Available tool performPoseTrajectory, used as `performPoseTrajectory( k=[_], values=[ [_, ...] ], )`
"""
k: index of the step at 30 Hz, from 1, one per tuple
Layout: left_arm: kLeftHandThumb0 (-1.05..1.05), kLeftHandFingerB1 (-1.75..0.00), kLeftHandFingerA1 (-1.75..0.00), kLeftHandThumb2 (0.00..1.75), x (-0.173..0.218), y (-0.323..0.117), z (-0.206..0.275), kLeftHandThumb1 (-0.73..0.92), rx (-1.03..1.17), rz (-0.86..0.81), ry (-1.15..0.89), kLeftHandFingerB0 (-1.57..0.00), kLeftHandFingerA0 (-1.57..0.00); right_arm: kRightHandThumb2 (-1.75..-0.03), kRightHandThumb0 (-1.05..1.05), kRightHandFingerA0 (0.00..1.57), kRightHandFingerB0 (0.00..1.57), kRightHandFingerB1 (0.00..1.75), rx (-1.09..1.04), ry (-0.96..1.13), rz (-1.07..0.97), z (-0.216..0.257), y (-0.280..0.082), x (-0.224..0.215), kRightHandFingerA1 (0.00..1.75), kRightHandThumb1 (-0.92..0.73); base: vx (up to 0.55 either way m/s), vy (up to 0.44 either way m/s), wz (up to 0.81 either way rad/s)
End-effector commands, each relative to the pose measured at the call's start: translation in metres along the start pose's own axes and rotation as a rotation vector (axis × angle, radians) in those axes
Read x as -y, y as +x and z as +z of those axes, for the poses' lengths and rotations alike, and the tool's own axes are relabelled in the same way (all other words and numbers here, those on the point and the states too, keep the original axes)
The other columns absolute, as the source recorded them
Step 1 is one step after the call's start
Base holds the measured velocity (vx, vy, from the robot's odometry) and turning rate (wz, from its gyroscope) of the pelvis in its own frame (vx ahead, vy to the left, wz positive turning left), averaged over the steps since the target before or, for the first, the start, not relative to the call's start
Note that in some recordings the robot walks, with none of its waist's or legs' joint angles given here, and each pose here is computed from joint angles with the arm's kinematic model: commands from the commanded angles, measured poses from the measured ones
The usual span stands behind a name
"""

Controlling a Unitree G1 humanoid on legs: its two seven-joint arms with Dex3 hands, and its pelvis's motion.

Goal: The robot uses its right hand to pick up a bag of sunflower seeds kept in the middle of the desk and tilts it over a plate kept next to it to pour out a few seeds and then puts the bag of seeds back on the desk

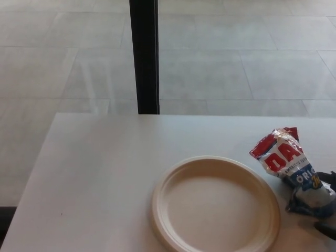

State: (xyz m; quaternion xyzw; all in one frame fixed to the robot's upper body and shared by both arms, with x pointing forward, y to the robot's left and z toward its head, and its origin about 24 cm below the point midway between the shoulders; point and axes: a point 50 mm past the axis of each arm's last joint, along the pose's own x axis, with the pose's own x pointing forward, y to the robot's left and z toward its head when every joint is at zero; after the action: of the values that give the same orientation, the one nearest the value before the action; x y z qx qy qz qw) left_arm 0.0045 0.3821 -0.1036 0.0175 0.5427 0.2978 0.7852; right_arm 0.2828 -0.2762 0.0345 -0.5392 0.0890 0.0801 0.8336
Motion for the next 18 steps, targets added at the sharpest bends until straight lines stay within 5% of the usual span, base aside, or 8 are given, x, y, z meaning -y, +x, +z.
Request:
performPoseTrajectory(
  k=[1, 18],
  values=[
    [-0.68, -0.38, -0.61, 0.61, -0.004, -0.001, 0.001, 0.68, 0.013, 0.012, 0.012, -0.38, -0.48, -0.95, -0.91, 0.00, 0.10, 0.29, -0.004, -0.048, 0.016, -0.002, -0.001, -0.011, 0.14, -0.55, 0.00, 0.000, 0.00],
    [-0.72, -0.40, -0.63, 0.61, -0.005, -0.001, 0.005, 0.70, 0.024, 0.006, 0.056, -0.39, -0.48, -0.93, -0.85, 0.03, 0.10, 0.33, 0.067, -0.063, -0.013, 0.023, 0.015, 0.007, 0.20, -0.53, 0.00, 0.000, 0.00]
  ],
)
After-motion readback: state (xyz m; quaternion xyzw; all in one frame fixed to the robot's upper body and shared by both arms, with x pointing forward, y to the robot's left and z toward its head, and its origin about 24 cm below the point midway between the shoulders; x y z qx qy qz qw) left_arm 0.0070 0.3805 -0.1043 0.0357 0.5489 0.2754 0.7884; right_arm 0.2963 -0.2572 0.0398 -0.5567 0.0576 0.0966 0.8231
